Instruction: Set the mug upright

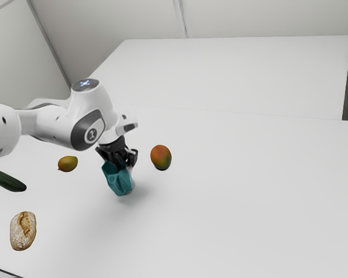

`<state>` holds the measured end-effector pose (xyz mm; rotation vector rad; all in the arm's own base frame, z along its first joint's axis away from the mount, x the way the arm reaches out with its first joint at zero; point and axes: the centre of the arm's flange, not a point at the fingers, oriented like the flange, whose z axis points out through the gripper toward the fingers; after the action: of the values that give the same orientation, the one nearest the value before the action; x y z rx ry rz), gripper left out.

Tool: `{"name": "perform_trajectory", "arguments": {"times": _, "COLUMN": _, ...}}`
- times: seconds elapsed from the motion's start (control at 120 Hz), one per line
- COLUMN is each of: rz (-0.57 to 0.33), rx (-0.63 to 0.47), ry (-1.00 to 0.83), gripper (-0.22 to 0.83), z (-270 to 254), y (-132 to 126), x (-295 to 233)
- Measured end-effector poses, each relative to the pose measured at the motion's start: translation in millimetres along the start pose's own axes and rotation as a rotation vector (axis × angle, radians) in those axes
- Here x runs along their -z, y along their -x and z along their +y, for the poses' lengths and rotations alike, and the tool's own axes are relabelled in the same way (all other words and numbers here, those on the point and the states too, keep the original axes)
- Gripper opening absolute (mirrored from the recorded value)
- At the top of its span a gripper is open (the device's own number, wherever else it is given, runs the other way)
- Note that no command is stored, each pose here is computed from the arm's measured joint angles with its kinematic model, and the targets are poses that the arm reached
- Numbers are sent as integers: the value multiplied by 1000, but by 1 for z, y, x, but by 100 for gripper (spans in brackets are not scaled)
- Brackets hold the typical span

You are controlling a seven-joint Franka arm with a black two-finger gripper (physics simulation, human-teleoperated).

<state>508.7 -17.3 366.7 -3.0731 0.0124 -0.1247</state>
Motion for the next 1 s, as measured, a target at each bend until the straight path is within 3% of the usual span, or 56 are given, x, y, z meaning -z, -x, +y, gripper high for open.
{"name": "perform_trajectory", "arguments": {"times": 0.325, "rz": 52, "rx": -12, "ry": -3, "gripper": 28, "z": 7, "y": 1, "x": 29}}
{"name": "perform_trajectory", "arguments": {"times": 0.533, "rz": 83, "rx": -20, "ry": 3, "gripper": 43, "z": 16, "y": 5, "x": 56}}
{"name": "perform_trajectory", "arguments": {"times": 0.725, "rz": 69, "rx": -14, "ry": 13, "gripper": 52, "z": 19, "y": 0, "x": 84}}
{"name": "perform_trajectory", "arguments": {"times": 1.0, "rz": 15, "rx": 17, "ry": 64, "gripper": 57, "z": 20, "y": -24, "x": 138}}
